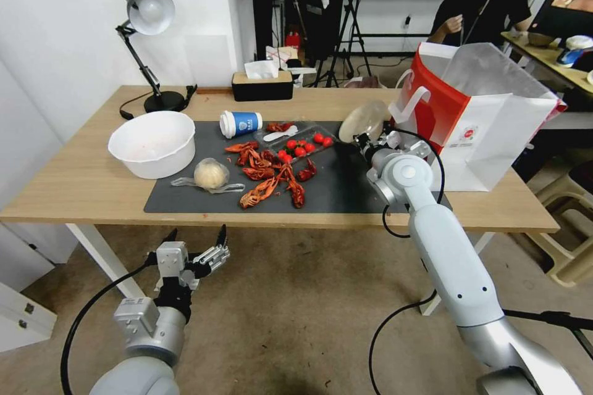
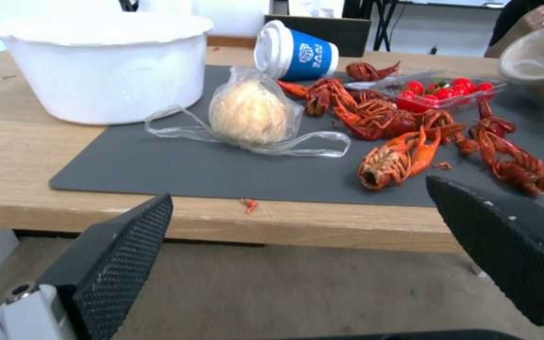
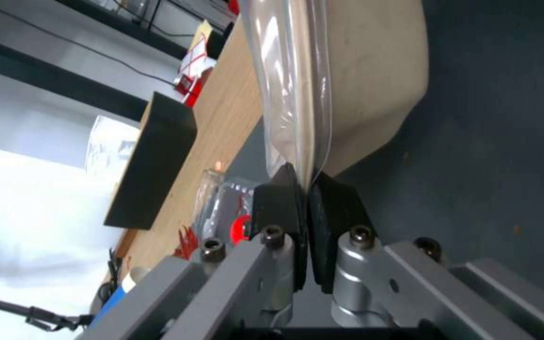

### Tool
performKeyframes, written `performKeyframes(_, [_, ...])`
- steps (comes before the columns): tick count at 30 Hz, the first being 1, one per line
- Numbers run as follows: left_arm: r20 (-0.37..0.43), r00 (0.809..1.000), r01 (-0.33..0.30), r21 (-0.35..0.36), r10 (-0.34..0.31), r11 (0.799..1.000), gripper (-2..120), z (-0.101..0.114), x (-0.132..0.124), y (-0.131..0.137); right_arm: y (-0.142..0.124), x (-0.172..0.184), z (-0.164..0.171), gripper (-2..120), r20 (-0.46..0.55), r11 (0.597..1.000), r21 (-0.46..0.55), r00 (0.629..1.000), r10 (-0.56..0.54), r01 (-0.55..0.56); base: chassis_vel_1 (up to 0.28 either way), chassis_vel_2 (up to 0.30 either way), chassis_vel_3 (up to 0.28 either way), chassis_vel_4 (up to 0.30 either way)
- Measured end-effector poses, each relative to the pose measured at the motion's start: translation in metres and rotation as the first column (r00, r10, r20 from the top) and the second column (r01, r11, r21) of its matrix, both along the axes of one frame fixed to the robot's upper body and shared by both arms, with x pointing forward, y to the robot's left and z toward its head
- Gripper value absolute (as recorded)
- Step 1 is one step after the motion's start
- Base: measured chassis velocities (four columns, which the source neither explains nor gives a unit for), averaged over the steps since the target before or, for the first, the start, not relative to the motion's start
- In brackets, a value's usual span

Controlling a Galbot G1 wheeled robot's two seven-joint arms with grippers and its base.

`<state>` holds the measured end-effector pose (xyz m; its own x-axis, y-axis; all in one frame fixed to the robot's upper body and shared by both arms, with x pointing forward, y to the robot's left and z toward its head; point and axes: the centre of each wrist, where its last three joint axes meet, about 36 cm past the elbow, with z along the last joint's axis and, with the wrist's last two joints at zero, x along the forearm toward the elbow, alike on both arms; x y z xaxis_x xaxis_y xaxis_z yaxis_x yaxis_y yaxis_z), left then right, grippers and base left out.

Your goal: Pick up the trash from the table and place it into the takeout bag.

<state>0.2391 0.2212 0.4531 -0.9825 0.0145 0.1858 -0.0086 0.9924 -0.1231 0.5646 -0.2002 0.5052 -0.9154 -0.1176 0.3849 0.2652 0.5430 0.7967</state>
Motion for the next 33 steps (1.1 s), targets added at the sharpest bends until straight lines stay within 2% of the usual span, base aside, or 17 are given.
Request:
performKeyframes(3, [0.001,1.0,0.0,0.0,0.0,1.0,100,0.0,0.0,0.0,-0.002,-0.003,0.002,0,0.014,1.0,-0.013,1.0,-0.001,0.001,0.0,0.0,0.0,0.0])
performKeyframes(7, [0.001,1.0,0.001,-0.002,-0.001,1.0,100,0.0,0.0,-0.001,-0.008,-0.013,0.006,0,0.078,0.996,-0.088,0.997,0.019,-0.012,0.0,0.0,0.0,0.0])
performKeyframes(9, [0.0,1.0,0.002,-0.003,-0.002,1.0,100,0.0,0.0,-0.002,-0.009,-0.024,0.005,0,0.133,0.979,-0.202,0.989,0.063,-0.036,0.0,0.0,0.0,0.0])
performKeyframes(10, [0.0,1.0,0.002,-0.003,-0.002,1.0,100,0.0,0.0,-0.002,-0.009,-0.024,0.005,0,0.133,0.979,-0.202,0.989,0.063,-0.036,0.0,0.0,0.0,0.0])
performKeyframes(11, [0.0,1.0,0.003,-0.003,-0.003,1.0,100,0.0,0.0,-0.002,-0.01,-0.027,0.004,0,0.15,0.966,-0.255,0.985,0.084,-0.044,0.0,0.0,0.0,0.0])
performKeyframes(12, [-0.001,1.0,0.003,-0.003,-0.003,1.0,100,0.0,0.0,-0.002,-0.011,-0.034,0.003,0,0.174,0.934,-0.353,0.977,0.122,-0.054,0.0,0.0,0.0,0.0])
performKeyframes(13, [-0.001,1.0,0.003,-0.003,-0.003,1.0,100,0.0,0.0,-0.002,-0.012,-0.037,0.002,0,0.183,0.916,-0.396,0.973,0.143,-0.06,0.0,0.0,0.0,0.0])
performKeyframes(15, [-0.001,1.0,0.003,-0.003,-0.003,1.0,100,0.0,0.0,-0.002,-0.012,-0.04,0.002,0,0.188,0.902,-0.428,0.969,0.16,-0.066,0.0,0.0,0.0,0.0])
performKeyframes(17, [-0.002,1.0,0.001,0.002,-0.001,1.0,100,-0.001,0.0,-0.002,-0.015,-0.049,0.002,0,0.181,0.833,-0.544,0.956,0.231,-0.098,0.0,0.0,0.0,0.0])
performKeyframes(19, [-0.002,1.0,0.0,0.003,0.0,1.0,100,-0.002,0.0,-0.002,-0.015,-0.051,0.002,0,0.177,0.822,-0.56,0.954,0.243,-0.106,0.0,0.0,0.0,0.0])
performKeyframes(21, [-0.004,1.0,-0.001,0.006,0.001,1.0,100,-0.003,0.0,-0.002,-0.015,-0.058,0.003,0,0.154,0.768,-0.627,0.946,0.285,-0.13,0.0,0.0,0.0,0.0])
performKeyframes(23, [-0.004,1.0,-0.001,0.007,0.001,1.0,100,-0.003,-0.001,-0.002,-0.015,-0.059,0.003,0,0.15,0.761,-0.634,0.945,0.29,-0.133,0.0,0.0,0.0,0.0])
performKeyframes(25, [-0.003,1.0,-0.003,0.008,0.003,1.0,100,-0.003,-0.001,-0.001,-0.013,-0.066,0.007,0,0.121,0.737,-0.656,0.941,0.316,-0.163,0.0,0.0,0.0,0.0])
performKeyframes(33, [0.004,1.0,-0.014,0.007,0.014,1.0,100,-0.002,-0.001,-0.001,-0.005,-0.078,0.009,0,0.089,0.731,-0.645,0.929,0.36,-0.221,0.0,0.0,0.0,0.0])
